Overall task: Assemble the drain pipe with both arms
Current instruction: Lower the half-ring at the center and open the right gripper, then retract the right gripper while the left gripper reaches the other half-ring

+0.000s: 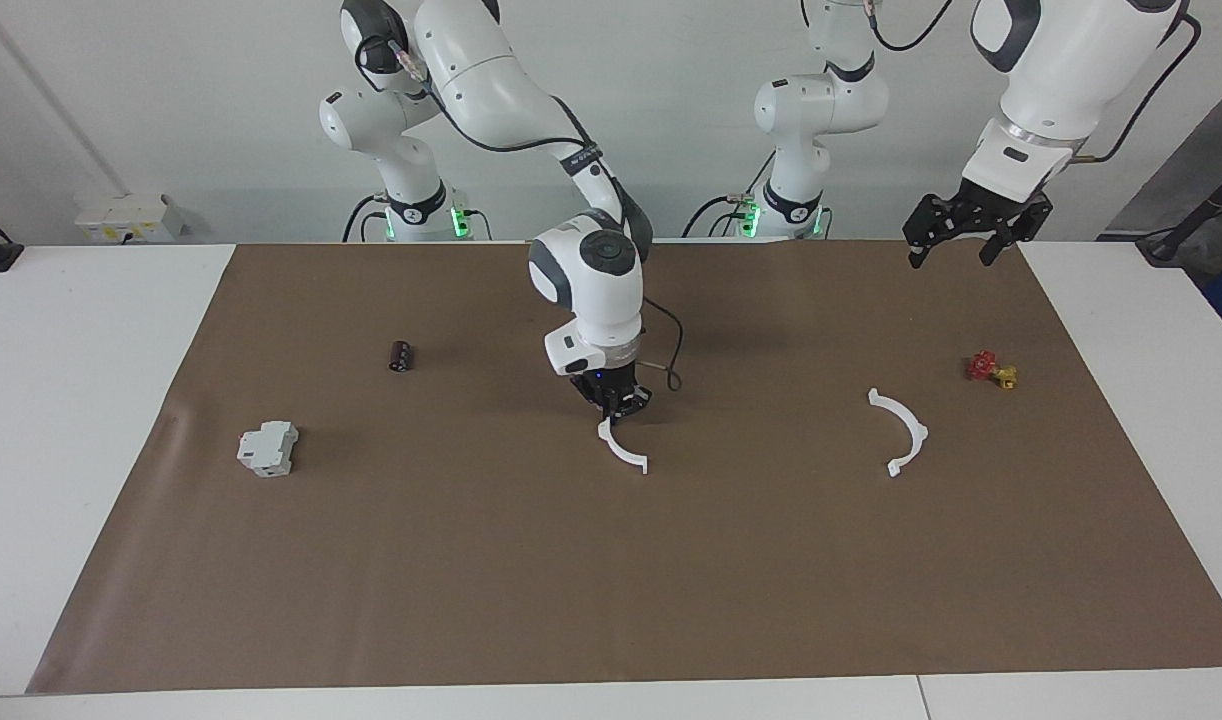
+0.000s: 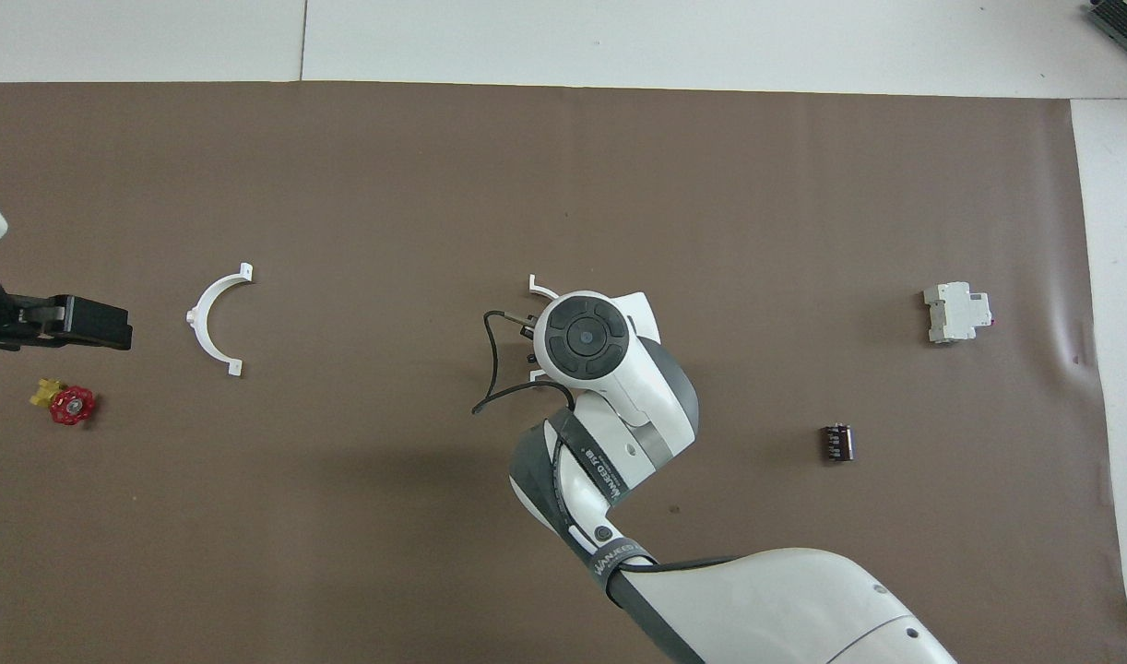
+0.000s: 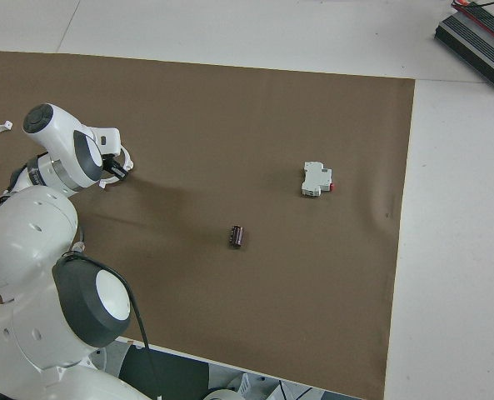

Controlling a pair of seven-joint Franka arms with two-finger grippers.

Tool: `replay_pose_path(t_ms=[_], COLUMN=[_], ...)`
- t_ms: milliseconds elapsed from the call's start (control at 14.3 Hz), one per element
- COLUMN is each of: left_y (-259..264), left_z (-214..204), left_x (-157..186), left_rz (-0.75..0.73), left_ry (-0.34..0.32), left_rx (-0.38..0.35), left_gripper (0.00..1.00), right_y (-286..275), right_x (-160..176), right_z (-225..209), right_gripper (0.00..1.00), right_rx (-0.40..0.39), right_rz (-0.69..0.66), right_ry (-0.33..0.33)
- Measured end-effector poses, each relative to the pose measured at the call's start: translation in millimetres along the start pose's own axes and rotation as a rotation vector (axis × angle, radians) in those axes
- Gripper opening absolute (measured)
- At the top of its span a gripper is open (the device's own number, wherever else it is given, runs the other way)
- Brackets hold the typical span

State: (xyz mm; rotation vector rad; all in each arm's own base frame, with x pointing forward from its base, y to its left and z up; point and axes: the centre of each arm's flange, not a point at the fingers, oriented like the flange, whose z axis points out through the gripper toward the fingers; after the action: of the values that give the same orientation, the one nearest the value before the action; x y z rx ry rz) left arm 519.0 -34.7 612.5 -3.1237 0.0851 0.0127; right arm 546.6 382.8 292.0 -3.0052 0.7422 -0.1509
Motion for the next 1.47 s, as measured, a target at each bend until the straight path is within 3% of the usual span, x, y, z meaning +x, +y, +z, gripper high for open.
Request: replay_pose_path(t_ms=[210,350,420,630,840,1120,1469], left_y=[0.0,0.0,0.0,-0.1,-3.6,-24.0,-62.5], left_z=[0.0,0.0,0.0,0.1,8.1,46.8,118.9], left_x=[0.0,0.0,0.0,0.4,5.5,9.8,19.3], left_rz=[0.000,0.000,0.000,0.000,-0.007,-0.048,-0.141], left_ry=[0.000,0.000,0.000,0.003,0.047,0.115,0.194], left_rx=[0.000,0.000,0.000,0.000,0.000,0.002,0.004], left_gripper=[1.00,1.00,1.00,1.00,1.00,1.00,1.00], right_y=[0.1,-0.1,-1.1,-7.1,1.8,69.1,185.7], right_x=[0.1,-0.3,-1.7,-4.7,22.1,104.0,192.6], right_z=[0.0,0.0,-0.4,-9.3,-60.1,-141.0,-184.7], right_gripper=[0.07,0.19,0.34,0.64,0.96,1.00,1.00], right_rx=[0.000,0.000,0.001,0.015,0.041,0.045,-0.020], right_rz=[0.001,0.001,-0.002,-0.010,-0.010,-0.105,-0.259], right_ry=[0.000,0.000,0.000,0.006,0.031,0.052,0.010])
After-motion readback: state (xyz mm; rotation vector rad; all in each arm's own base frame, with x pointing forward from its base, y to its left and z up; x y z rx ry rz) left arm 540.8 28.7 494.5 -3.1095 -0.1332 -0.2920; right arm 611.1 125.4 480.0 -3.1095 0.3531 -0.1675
